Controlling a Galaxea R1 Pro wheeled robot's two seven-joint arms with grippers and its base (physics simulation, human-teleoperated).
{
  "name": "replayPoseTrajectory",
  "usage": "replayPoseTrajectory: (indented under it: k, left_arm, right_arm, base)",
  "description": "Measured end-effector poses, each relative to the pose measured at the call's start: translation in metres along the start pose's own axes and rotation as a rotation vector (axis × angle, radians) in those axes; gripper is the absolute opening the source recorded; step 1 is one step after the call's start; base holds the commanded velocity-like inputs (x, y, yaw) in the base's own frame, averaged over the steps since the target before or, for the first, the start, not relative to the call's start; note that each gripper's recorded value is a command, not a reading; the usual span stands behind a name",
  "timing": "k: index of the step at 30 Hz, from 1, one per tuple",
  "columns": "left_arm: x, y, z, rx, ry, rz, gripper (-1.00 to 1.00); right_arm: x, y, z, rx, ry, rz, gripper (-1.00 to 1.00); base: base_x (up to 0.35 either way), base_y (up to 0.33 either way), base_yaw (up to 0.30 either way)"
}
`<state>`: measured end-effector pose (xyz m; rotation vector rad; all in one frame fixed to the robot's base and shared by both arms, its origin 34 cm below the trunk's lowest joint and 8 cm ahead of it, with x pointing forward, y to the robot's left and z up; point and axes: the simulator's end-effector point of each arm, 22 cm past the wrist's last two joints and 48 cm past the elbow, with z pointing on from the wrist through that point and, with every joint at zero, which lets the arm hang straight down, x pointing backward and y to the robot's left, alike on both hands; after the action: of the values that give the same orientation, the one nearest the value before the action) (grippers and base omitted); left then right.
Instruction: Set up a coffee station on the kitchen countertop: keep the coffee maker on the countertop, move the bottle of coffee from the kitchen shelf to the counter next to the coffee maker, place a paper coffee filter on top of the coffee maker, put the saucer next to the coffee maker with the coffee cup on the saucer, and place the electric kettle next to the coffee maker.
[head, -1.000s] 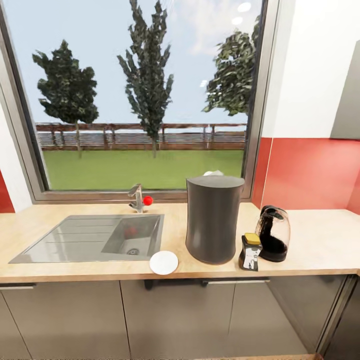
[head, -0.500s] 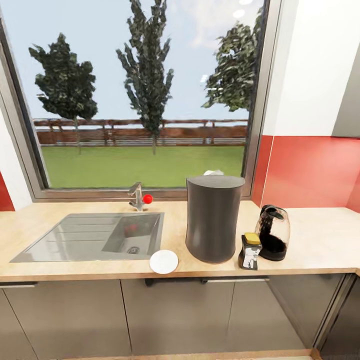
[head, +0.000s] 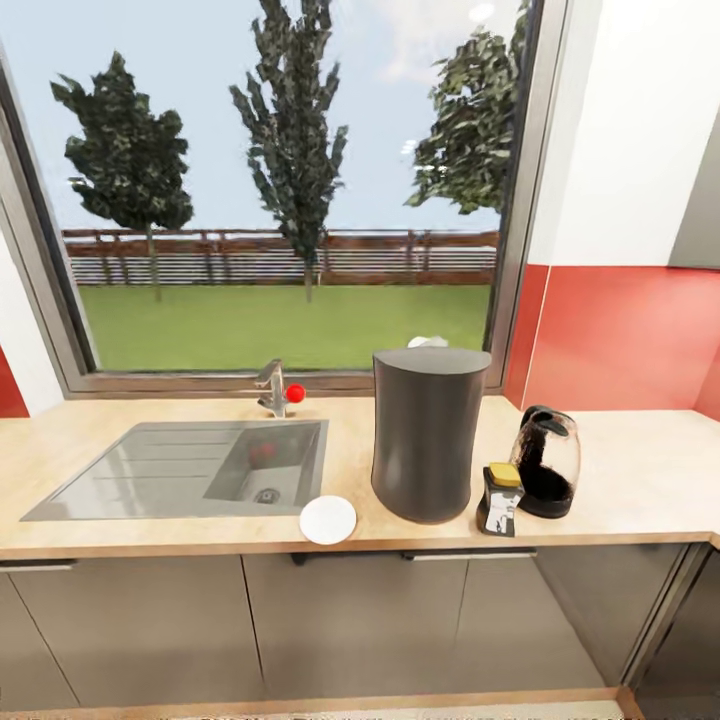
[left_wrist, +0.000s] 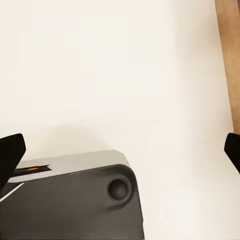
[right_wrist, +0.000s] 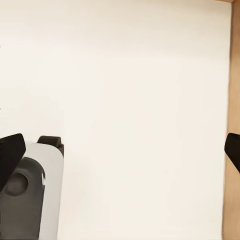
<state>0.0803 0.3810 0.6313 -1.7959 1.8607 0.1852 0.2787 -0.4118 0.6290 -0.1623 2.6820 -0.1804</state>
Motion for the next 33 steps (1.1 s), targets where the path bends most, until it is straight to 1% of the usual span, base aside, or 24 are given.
replayPoseTrajectory:
  k: [3,4,5,7,8,12,18,19,20,22,23,25,30,33]
  left_arm:
    - [0.001,-0.001,-0.001,0.005,0.005,0.024,1.00]
    - [0.002,-0.001,-0.001,0.010,0.005,0.040,1.00]
    - [0.002,-0.003,-0.002,0.019,0.000,0.069,1.00]
    - [0.001,-0.004,-0.003,0.023,-0.003,0.088,1.00]
    - [0.002,-0.005,-0.003,0.031,-0.001,0.105,1.00]
    - [0.002,-0.006,-0.003,0.033,0.000,0.112,1.00]
    - [0.002,-0.007,-0.003,0.036,0.002,0.118,1.00]
    - [0.007,-0.013,-0.004,0.061,0.014,0.166,1.00]
    - [0.008,-0.014,-0.004,0.069,0.016,0.183,1.00]
    - [0.014,-0.020,-0.005,0.099,0.032,0.243,1.00]
    - [0.016,-0.022,-0.005,0.109,0.038,0.264,1.00]
    - [0.019,-0.025,-0.006,0.119,0.046,0.289,1.00]
    - [0.021,-0.026,-0.006,0.125,0.052,0.303,1.00]
    - [0.021,-0.026,-0.006,0.127,0.054,0.306,1.00]
  right_arm:
    - [0.002,0.001,0.000,-0.001,0.005,-0.001,1.00]
    - [0.002,0.001,0.000,-0.001,0.006,-0.001,1.00]
    - [0.003,0.001,0.000,-0.002,0.008,0.000,1.00]
    - [0.004,0.002,0.000,-0.003,0.011,0.000,1.00]
    - [0.004,0.002,0.000,-0.004,0.012,0.000,1.00]
    - [0.005,-0.003,0.000,0.018,0.014,-0.001,1.00]
    - [0.005,-0.005,0.000,0.026,0.013,-0.002,1.00]
    - [0.004,-0.006,0.000,0.028,0.012,-0.002,1.00]
    - [0.004,-0.006,0.000,0.028,0.012,-0.002,1.00]
    - [0.004,-0.005,0.000,0.028,0.011,-0.002,1.00]
    - [0.004,-0.004,0.000,0.028,0.011,-0.002,1.00]
    - [0.003,-0.003,0.000,0.034,0.010,-0.001,1.00]
    - [0.001,0.011,0.002,0.047,0.007,0.009,1.00]
    - [0.001,0.014,0.003,0.054,0.005,0.013,1.00]
  base:
    - [0.000,0.000,0.000]
    - [0.000,0.000,0.000]
    - [0.000,0.028,0.000]
    - [0.000,0.200,0.000]
    - [0.000,0.306,0.000]
    - [0.000,0.331,0.000]
    - [0.000,0.344,0.000]
    - [0.000,0.346,0.000]
    - [0.000,0.346,0.000]
    - [0.000,0.346,0.000]
    - [0.000,0.346,0.000]
    - [0.000,0.346,0.000]
    - [0.000,0.346,0.000]
    - [0.000,0.346,0.000]
